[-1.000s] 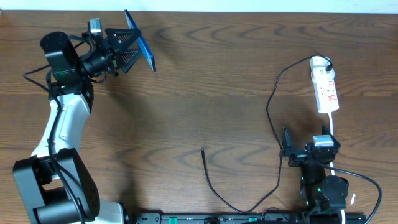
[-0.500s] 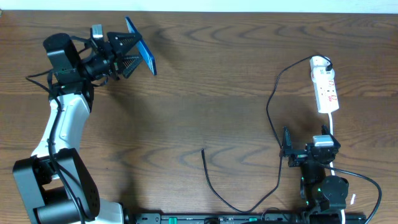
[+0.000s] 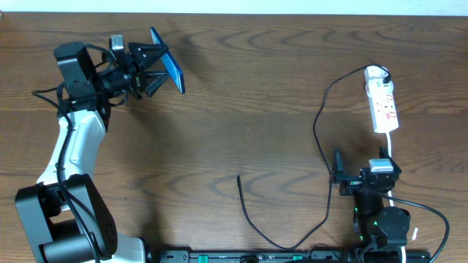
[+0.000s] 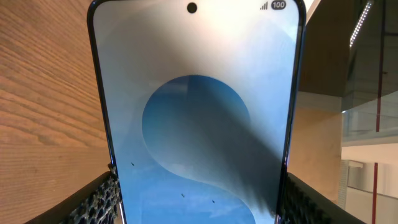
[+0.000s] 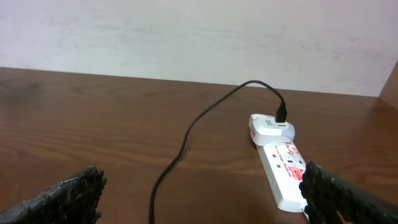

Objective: Plug charger to phone and switch on socket
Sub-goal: 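Move the held phone left and rotate its bottom toward center, then move the right gripper from rest toward the black cable on the table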

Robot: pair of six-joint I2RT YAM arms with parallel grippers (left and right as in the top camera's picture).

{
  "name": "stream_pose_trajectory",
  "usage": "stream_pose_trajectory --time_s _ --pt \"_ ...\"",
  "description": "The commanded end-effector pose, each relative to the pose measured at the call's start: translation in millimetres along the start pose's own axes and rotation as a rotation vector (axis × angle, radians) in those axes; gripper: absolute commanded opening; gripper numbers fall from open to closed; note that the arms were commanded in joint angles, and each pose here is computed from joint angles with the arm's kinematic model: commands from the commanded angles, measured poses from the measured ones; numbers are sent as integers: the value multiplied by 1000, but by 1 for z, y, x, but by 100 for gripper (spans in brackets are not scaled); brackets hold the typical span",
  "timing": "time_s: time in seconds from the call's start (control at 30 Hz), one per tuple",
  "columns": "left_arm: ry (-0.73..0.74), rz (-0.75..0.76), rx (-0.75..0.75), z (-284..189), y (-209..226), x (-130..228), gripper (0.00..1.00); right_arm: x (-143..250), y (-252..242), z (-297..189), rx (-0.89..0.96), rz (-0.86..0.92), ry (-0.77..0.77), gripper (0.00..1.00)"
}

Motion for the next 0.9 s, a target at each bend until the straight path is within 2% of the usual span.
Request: stream_pose_trajectory --time_s 0.0,0.27,0.53,0.87 --pt "15 43 11 -2 -5 4 7 -3 -1 0 10 59 -20 99" --pt "-18 42 10 -4 -5 1 7 -11 1 0 -44 251 -48 99" --pt "-19 42 10 -4 -5 1 8 -45 -7 13 -93 232 40 99" --pt "-17 41 10 -4 -5 1 7 -108 -9 96 -363 244 238 99"
Point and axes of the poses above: each gripper's point midway between its finger pads, its own z axis out along the fingers, its own y axis along the line the jaws close on, x = y × z, the point moved 10 cm from there along -z, back along the fingers, and after that the axes turned 15 degrees about -z, right-handed, at the moved point
